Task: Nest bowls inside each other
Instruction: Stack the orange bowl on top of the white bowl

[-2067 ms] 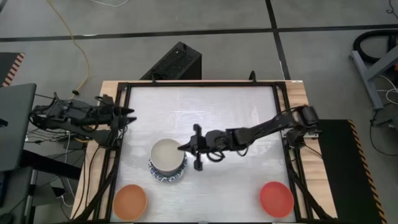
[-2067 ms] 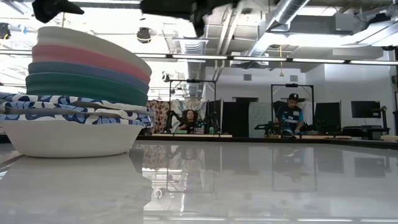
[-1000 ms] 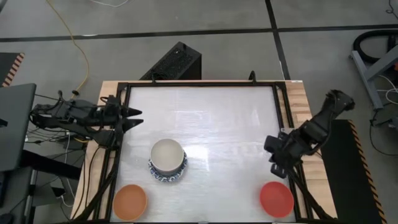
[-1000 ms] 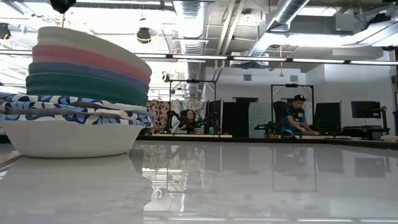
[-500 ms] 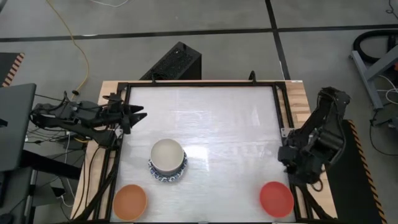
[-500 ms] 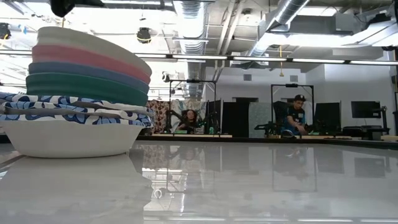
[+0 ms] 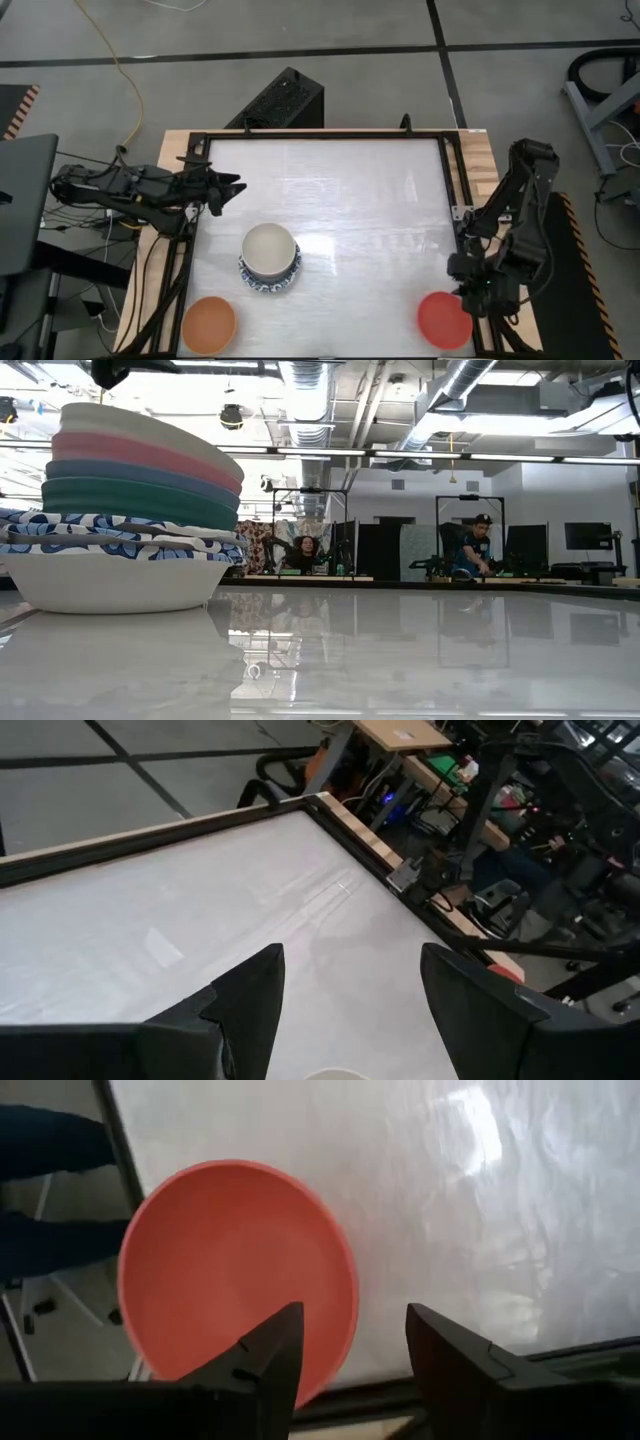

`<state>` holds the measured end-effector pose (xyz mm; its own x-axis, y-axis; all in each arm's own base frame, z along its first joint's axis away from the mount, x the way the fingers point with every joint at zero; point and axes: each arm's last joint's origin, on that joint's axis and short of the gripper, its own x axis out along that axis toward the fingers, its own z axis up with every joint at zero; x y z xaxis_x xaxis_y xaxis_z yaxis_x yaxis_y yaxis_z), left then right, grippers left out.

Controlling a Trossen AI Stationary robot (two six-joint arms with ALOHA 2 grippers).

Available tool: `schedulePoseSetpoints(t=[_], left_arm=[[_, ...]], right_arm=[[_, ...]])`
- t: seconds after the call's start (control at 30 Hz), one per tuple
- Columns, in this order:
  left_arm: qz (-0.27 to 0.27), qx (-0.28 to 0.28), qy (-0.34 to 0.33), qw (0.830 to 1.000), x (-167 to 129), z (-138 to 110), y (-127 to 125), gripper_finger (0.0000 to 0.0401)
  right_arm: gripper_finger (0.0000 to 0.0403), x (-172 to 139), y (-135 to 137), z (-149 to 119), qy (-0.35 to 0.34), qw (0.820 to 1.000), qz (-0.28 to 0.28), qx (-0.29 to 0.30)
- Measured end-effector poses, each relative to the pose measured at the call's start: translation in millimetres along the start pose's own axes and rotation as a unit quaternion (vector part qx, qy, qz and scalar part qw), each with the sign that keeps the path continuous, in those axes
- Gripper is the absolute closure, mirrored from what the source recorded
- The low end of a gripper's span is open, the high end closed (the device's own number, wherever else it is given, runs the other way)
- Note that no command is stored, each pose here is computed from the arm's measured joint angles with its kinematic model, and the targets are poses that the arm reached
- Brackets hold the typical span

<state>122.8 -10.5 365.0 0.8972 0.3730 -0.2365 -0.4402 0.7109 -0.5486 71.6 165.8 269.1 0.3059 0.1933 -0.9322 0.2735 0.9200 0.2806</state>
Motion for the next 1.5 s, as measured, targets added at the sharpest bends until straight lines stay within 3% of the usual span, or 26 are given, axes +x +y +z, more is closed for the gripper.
schedulePoseSetpoints(t=[0.23, 0.5, 0.8, 1.3, 1.4, 1.5], left_arm=[[0.000, -0.006, 0.005, 1.000, 2.6, -1.4, -1.4, 0.0177], [0.000, 0.001, 0.006, 1.000, 2.9, -1.6, -1.5, 0.0177], [0.002, 0.012, 0.008, 1.000, 2.9, -2.1, -1.0, 0.0177], [0.002, 0.013, 0.009, 1.000, 2.9, -2.2, -1.0, 0.0177], [0.002, 0.013, 0.009, 1.000, 2.9, -2.2, -1.0, 0.0177], [0.002, 0.011, 0.009, 1.000, 2.9, -2.2, -0.9, 0.0177]], right_arm=[[0.0204, 20.2, -6.3, 6.6, -0.009, 1.000, -0.008, 0.018], [0.0205, 36.9, -0.4, 20.1, -0.027, 0.998, 0.028, -0.045], [0.0181, 50.9, 0.9, 27.5, 0.036, 0.994, 0.013, -0.105], [0.0163, 83.7, 7.0, 30.7, 0.082, 0.989, -0.044, -0.114], [0.0172, 89.4, 7.9, 30.3, 0.087, 0.988, -0.055, -0.113], [0.0212, 92.9, 8.7, 32.0, 0.088, 0.989, -0.057, -0.104]])
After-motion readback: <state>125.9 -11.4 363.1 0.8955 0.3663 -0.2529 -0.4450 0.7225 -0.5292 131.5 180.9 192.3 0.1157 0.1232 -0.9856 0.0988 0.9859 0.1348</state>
